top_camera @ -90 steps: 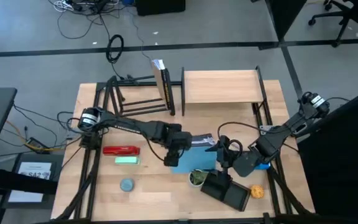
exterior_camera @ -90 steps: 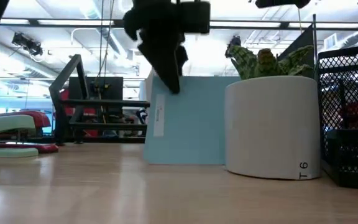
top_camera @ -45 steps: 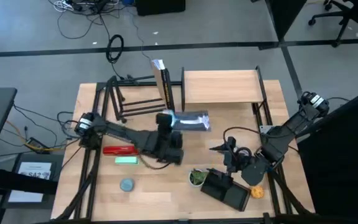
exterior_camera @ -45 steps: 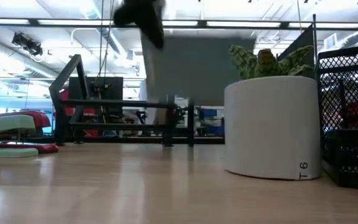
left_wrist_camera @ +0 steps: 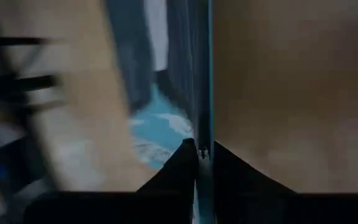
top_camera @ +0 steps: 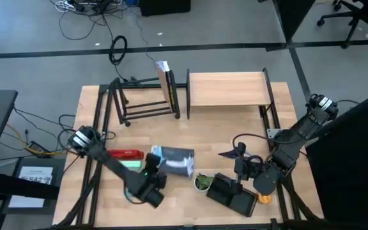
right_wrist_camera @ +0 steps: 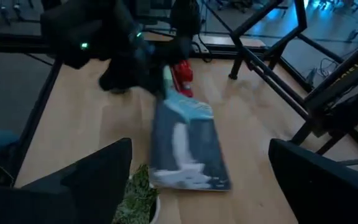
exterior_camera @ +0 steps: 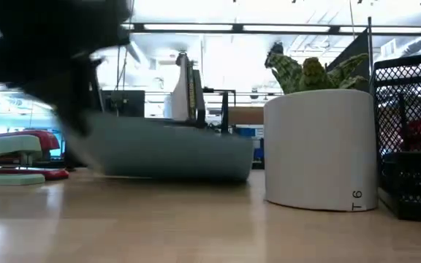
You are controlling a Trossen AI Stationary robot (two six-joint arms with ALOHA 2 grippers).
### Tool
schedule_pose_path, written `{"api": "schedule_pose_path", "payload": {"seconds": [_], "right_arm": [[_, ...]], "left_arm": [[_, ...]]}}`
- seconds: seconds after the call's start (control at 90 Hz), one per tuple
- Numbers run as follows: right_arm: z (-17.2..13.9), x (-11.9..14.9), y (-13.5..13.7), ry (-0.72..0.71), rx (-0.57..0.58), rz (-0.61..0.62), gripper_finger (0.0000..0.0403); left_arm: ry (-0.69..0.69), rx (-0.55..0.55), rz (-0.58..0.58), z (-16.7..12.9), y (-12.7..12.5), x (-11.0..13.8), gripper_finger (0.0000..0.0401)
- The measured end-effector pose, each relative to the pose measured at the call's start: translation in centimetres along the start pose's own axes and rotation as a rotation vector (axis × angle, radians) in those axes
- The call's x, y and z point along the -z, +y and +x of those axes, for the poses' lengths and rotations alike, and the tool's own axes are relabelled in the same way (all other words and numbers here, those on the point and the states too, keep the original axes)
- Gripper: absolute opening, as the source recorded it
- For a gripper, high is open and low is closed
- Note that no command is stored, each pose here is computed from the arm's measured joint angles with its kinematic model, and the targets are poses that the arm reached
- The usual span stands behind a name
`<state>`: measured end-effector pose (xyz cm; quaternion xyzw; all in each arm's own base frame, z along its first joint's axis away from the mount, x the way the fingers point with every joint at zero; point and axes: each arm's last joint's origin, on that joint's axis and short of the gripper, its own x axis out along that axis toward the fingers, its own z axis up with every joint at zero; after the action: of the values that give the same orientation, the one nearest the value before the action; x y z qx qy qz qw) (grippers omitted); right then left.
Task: Stock shelves
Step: Remove the blue book from the book organizer
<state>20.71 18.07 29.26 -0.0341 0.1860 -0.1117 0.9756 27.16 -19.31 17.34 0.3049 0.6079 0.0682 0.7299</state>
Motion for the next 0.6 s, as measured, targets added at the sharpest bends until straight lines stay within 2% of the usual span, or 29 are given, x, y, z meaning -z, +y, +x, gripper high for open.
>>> {"api": "schedule_pose_path", "payload": {"seconds": [0.111,0.256,0.411,0.5,0.6], "right_arm": [[0.3,-0.1,-0.2,-0.002,0.009,0.01,0.0347],[0.9,-0.4,-0.6,0.009,0.0,0.038,0.0347],[2.8,-0.8,-1.6,0.109,-0.135,0.168,0.0348],[5.0,-1.0,-3.2,0.202,-0.205,0.274,0.0348],[8.1,-0.7,-5.4,0.289,-0.214,0.332,0.0348]], "left_arm": [[0.012,0.028,0.027,-0.4,-0.5,0.3,0.0061],[0.043,0.016,0.045,-2.3,0.8,-0.1,0.0126],[0.106,-0.019,-0.093,-4.5,3.2,-0.6,0.0172],[0.109,0.024,-0.206,-5.2,4.3,-1.2,0.0174],[0.074,0.089,-0.278,-5.4,4.8,-2.1,0.0164]]}}
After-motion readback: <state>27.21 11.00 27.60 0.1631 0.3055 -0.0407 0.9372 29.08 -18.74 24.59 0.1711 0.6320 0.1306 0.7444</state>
